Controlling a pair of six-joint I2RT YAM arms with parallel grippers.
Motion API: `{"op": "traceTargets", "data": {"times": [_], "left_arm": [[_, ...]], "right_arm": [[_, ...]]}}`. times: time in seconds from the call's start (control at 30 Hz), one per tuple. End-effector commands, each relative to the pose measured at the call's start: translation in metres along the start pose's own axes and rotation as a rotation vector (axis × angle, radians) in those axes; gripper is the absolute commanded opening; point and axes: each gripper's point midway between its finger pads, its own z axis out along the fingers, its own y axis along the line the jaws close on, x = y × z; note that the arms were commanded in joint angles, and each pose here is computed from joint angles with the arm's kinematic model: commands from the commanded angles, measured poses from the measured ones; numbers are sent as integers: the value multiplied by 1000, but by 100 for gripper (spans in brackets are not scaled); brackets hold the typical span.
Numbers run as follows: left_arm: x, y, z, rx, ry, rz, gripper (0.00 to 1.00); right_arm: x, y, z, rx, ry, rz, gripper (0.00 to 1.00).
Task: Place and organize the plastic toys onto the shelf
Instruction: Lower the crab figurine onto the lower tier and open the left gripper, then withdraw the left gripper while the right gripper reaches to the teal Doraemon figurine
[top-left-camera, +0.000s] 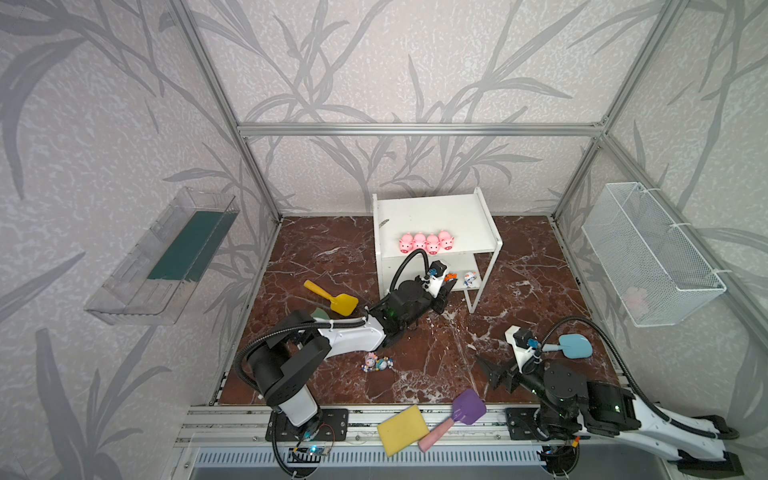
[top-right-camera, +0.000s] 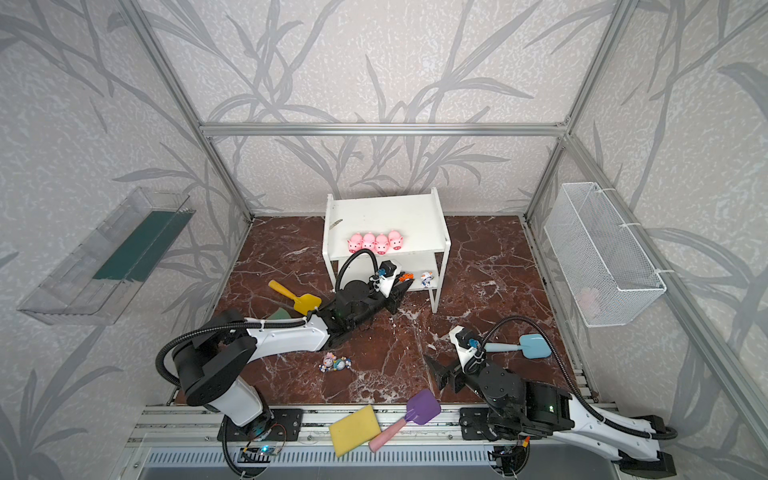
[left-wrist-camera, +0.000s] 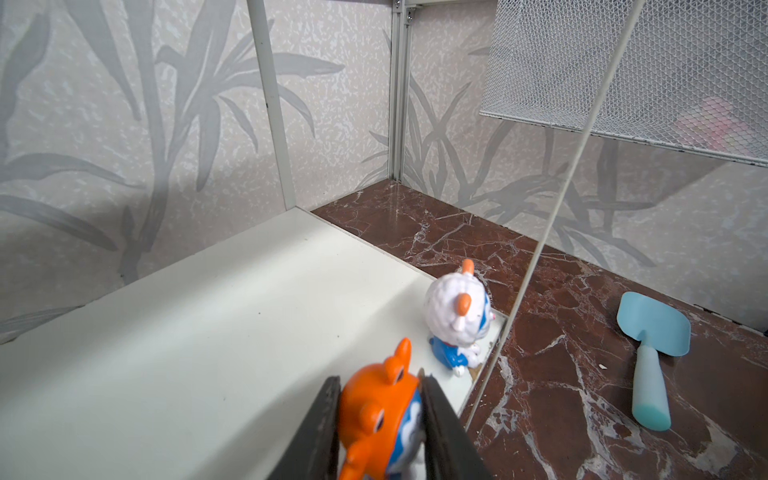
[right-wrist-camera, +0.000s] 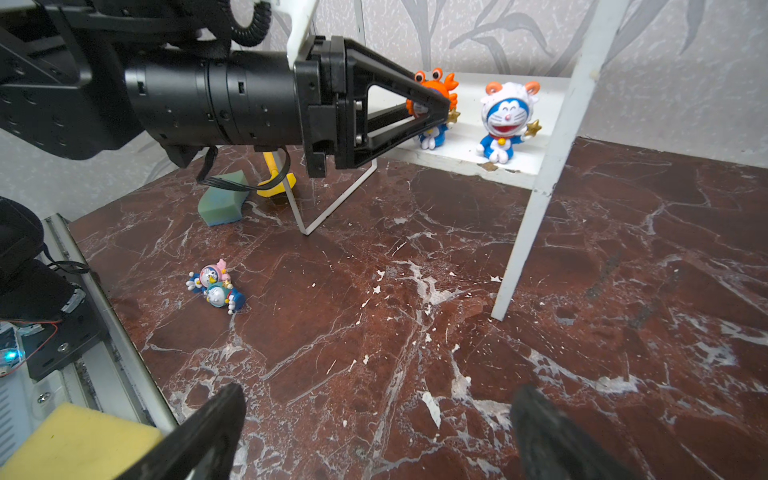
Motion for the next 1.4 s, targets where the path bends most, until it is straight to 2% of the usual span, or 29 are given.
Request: {"op": "traceTargets", "data": {"times": [0.0, 0.4, 0.73, 0.9, 1.13, 1.23, 1.27, 1.3, 1.37], "left_arm": [[-9, 3, 2, -8, -26, -4, 40], [-13, 5, -10, -12, -29, -1, 62], [-13, 0, -48, 22, 2, 3, 69], [0, -12, -80, 72, 66, -4, 73], [24, -32, -144, 108, 175, 6, 76], [32, -33, -175, 103, 202, -11, 87], [35, -32, -185, 101, 210, -24, 95], [38, -31, -195, 100, 220, -36, 99], [44, -25, -211, 85, 235, -62, 99]], "right_arm": [[5, 1, 0, -10, 8, -20, 99], [5, 3, 0, -19, 8, -19, 99], [9, 19, 7, -88, 14, -14, 99], [19, 39, 19, -152, 71, -25, 100], [32, 70, 42, -224, 153, -43, 94], [41, 83, 53, -259, 186, -52, 91], [45, 88, 57, -271, 201, -59, 90], [48, 93, 61, -285, 215, -68, 89], [54, 103, 68, -307, 244, -93, 88]]}}
